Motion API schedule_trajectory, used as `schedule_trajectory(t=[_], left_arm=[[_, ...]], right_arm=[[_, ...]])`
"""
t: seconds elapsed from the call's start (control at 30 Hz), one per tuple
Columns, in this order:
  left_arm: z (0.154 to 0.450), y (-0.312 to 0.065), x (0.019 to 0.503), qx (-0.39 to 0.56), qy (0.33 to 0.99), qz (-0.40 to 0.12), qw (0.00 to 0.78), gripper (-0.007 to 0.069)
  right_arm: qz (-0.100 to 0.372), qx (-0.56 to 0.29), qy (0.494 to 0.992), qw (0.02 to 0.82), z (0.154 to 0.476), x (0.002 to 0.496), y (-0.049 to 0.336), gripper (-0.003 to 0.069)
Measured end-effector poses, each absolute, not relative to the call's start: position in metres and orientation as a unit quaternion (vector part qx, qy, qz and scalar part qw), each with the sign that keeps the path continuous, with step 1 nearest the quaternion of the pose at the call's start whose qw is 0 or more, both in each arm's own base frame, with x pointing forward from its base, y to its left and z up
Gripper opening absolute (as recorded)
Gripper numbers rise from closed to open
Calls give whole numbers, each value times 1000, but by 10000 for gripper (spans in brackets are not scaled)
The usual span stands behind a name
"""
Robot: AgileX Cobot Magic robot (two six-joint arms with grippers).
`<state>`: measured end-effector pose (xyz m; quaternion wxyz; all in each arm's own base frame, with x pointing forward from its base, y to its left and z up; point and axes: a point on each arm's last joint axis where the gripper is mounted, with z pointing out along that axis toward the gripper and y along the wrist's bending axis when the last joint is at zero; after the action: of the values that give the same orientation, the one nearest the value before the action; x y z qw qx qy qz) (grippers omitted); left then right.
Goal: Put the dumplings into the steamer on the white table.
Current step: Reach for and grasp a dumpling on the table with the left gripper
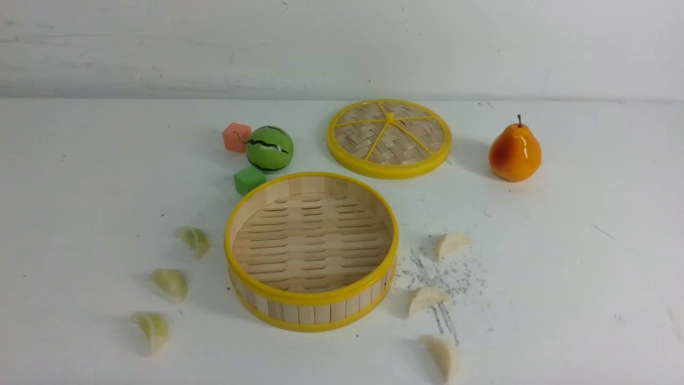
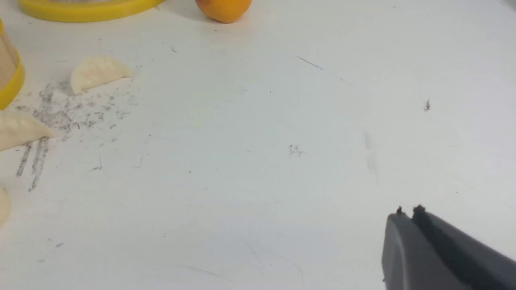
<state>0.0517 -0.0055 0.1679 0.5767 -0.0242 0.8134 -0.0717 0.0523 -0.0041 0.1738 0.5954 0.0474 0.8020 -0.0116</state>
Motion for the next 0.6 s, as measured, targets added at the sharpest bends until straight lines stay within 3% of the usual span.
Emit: schedule_trajectory(t=[0.6], left_arm=[[168,-5,52,-24,813,-72,577,237]], right_arm=[[-12,47,802,595,174,52,-4,44]])
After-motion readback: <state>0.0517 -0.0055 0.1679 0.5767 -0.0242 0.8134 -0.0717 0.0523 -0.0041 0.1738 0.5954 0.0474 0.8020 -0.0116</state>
